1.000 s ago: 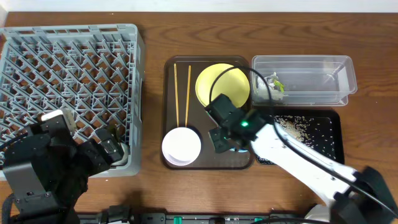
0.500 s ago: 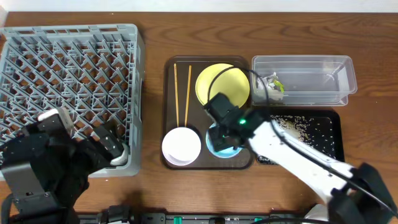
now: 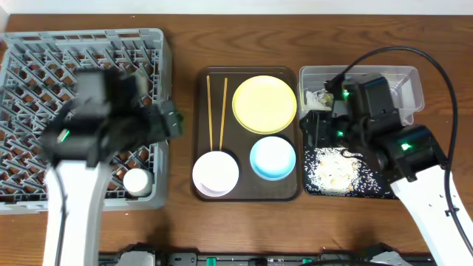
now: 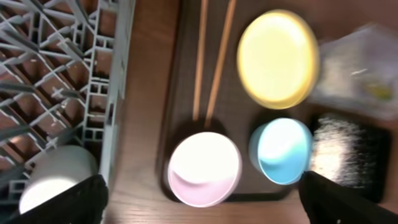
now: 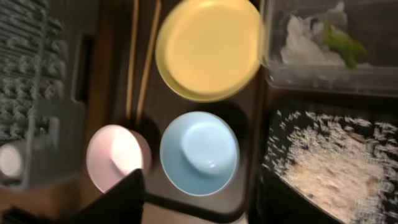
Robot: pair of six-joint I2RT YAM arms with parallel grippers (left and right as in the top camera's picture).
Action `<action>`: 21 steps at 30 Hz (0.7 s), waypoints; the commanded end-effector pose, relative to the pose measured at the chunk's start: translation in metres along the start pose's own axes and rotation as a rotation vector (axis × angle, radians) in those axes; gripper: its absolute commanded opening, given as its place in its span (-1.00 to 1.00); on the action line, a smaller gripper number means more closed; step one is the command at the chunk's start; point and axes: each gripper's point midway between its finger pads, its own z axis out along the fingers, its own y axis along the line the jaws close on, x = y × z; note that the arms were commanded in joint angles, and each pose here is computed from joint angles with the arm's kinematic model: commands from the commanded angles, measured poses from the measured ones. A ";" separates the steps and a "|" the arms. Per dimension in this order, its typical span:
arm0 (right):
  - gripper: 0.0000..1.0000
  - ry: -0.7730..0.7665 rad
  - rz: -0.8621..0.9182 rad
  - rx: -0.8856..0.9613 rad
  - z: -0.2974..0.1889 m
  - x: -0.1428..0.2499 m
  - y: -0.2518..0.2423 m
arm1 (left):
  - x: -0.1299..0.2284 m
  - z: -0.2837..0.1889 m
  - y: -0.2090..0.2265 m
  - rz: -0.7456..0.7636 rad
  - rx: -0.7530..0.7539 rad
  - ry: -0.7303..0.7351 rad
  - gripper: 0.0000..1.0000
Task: Sort waste into correct bins and load items into the dishwasher
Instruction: 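Reach left gripper to the wooden chopsticks and grasp one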
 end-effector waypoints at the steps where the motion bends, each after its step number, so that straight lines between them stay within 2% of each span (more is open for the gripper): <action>1: 0.21 0.038 -0.019 -0.012 0.001 0.006 -0.003 | -0.014 0.021 0.006 0.076 -0.133 0.006 0.95; 5: 0.32 0.055 -0.022 -0.006 0.002 0.010 -0.005 | -0.024 0.063 -0.005 0.117 -0.141 0.053 0.92; 10: 0.47 0.056 -0.021 -0.006 0.002 0.010 -0.005 | -0.042 0.109 -0.015 0.130 -0.106 0.056 0.65; 16: 0.50 0.059 -0.020 -0.004 0.002 0.011 -0.005 | -0.038 0.160 -0.028 0.232 -0.101 0.111 0.29; 19: 0.50 0.060 -0.020 -0.004 0.002 0.011 -0.005 | -0.031 0.182 -0.019 0.256 -0.176 0.143 0.14; 21: 0.55 0.061 -0.019 -0.004 0.002 0.011 -0.005 | -0.029 0.193 -0.013 0.248 -0.212 0.156 0.12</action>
